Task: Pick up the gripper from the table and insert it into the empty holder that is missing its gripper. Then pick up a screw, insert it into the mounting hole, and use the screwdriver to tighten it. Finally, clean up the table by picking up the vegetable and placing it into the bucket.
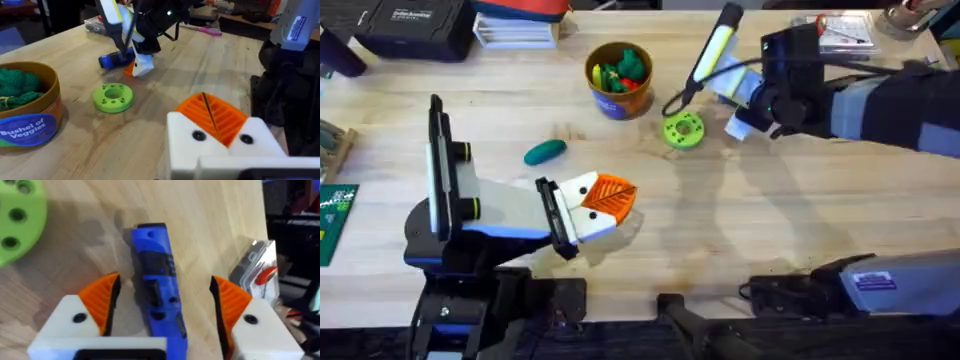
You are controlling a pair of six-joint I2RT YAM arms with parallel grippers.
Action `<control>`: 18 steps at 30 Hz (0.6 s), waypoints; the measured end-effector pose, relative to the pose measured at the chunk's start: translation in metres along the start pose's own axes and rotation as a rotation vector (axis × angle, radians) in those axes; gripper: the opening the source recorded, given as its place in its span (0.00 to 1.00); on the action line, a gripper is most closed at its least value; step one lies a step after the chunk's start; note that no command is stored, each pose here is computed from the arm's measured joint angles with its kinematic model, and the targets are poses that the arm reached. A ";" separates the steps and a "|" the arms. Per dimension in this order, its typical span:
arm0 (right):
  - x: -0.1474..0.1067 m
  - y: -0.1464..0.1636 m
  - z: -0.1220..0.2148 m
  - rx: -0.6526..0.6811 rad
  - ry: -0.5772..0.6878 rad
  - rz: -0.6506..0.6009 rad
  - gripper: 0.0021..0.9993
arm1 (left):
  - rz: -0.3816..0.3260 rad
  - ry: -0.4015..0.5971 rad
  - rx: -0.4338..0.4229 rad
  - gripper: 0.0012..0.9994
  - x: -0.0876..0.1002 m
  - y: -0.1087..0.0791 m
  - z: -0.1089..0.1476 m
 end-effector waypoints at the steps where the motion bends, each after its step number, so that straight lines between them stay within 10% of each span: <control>1: 0.000 -0.001 0.002 0.000 0.001 -0.020 0.99 | 0.000 0.000 0.000 0.00 0.000 0.000 0.000; 13: -0.016 -0.008 0.055 0.036 0.027 -0.325 0.99 | 0.000 0.000 0.000 0.01 0.000 0.000 0.000; 18: -0.016 -0.014 0.095 0.057 0.020 -0.433 0.99 | -0.001 0.000 0.000 0.47 0.000 0.000 0.000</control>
Point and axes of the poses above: each hand's point on the last joint's axis, 136 mm out from that joint toward the fingers, its own z axis back along the fingers, its own y axis along the line the jaws close on, x = y × z, the point moved 6 cm from there along z, back along the fingers, and after that the axes turned 13 degrees about z, right-handed, at the moved point
